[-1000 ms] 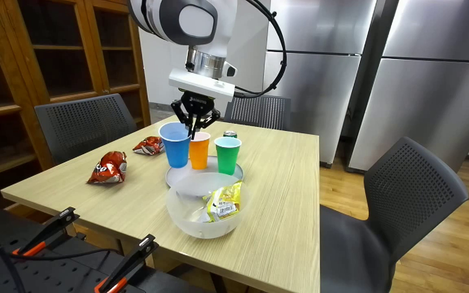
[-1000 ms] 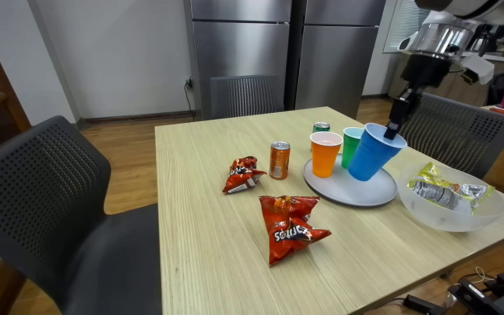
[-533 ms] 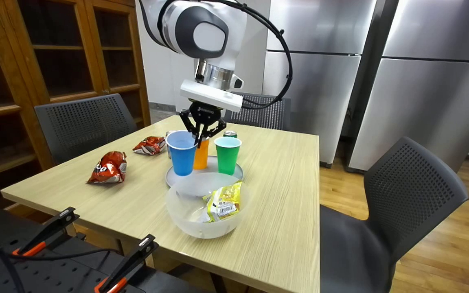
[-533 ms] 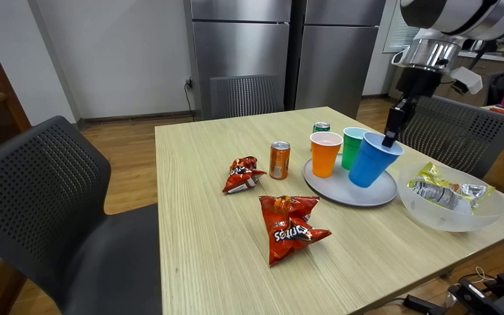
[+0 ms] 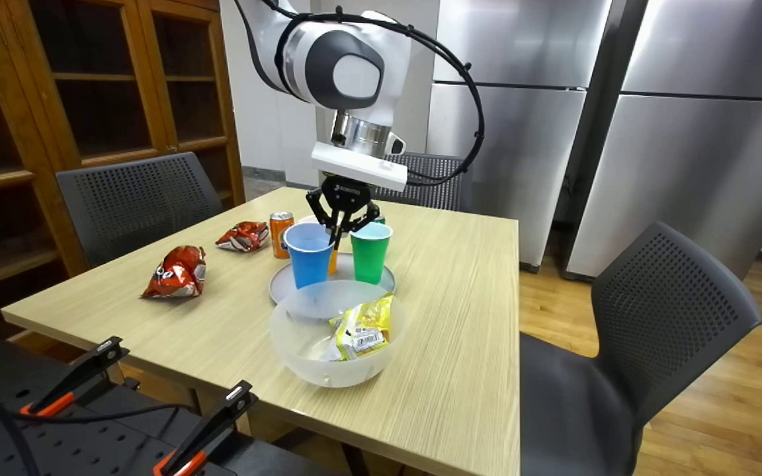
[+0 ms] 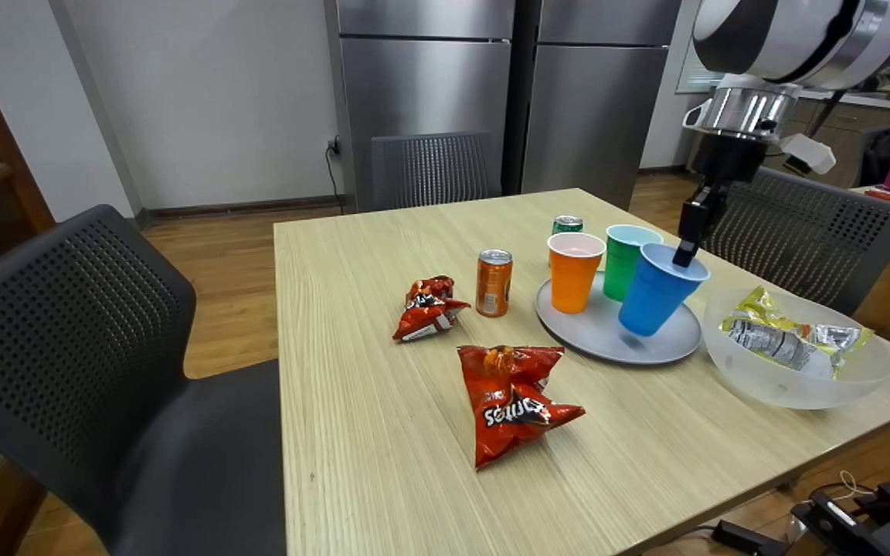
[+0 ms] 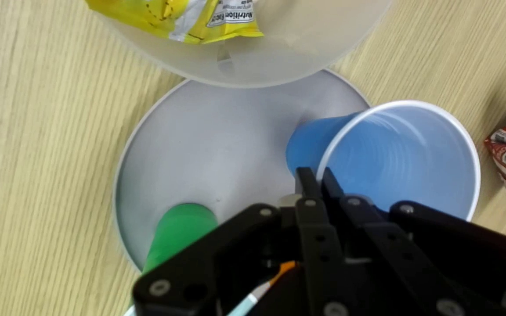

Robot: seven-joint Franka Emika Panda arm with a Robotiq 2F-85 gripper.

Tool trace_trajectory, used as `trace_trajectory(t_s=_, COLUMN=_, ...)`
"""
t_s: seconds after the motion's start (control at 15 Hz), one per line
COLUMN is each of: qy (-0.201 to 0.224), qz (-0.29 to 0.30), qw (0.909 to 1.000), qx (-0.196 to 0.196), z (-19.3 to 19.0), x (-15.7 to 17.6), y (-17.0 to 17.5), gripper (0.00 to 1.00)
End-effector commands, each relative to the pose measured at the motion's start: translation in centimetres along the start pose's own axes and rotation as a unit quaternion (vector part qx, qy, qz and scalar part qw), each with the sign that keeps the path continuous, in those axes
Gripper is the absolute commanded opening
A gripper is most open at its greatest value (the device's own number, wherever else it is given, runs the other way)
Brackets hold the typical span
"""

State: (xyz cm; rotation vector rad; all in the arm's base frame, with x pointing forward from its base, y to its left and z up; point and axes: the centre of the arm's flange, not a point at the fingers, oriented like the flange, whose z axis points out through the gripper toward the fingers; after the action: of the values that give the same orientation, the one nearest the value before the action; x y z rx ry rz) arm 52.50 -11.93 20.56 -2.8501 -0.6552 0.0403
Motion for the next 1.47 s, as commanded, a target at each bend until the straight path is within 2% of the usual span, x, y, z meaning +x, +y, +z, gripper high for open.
trace_trajectory(t_s=0.0, qy=-0.015, qz=-0.002, qw=0.9999, qx=0.001, z=0.2, x=1.1, y=0.9, gripper=0.01)
trace_trajectory(t_s=0.47, qy=-0.025, qz=-0.012, qw=0.9996, qx=0.000, z=0.7, x=1.0, y=1.0, gripper=0.01)
trace_trajectory(t_s=0.53, qy=-0.025, qz=-0.014, qw=0.9996, qx=-0.001, z=0.6, x=1.0, y=0.9, gripper=0.30)
trace_trajectory(t_s=0.67, qy=-0.020, qz=-0.017, qw=0.9997, qx=-0.002, z=0.1, x=0.7, y=0.5, gripper=0.38)
trace_trajectory(t_s=1.2, qy=0.004, qz=-0.027, qw=0.9996, qx=-0.009, z=-2.2, x=-0.1, y=-0.9, gripper=0.97)
trace_trajectory(t_s=1.4, qy=0.013, qz=-0.031, qw=0.9993, qx=-0.015, z=-3.4, x=-0.7, y=-1.9, gripper=1.00)
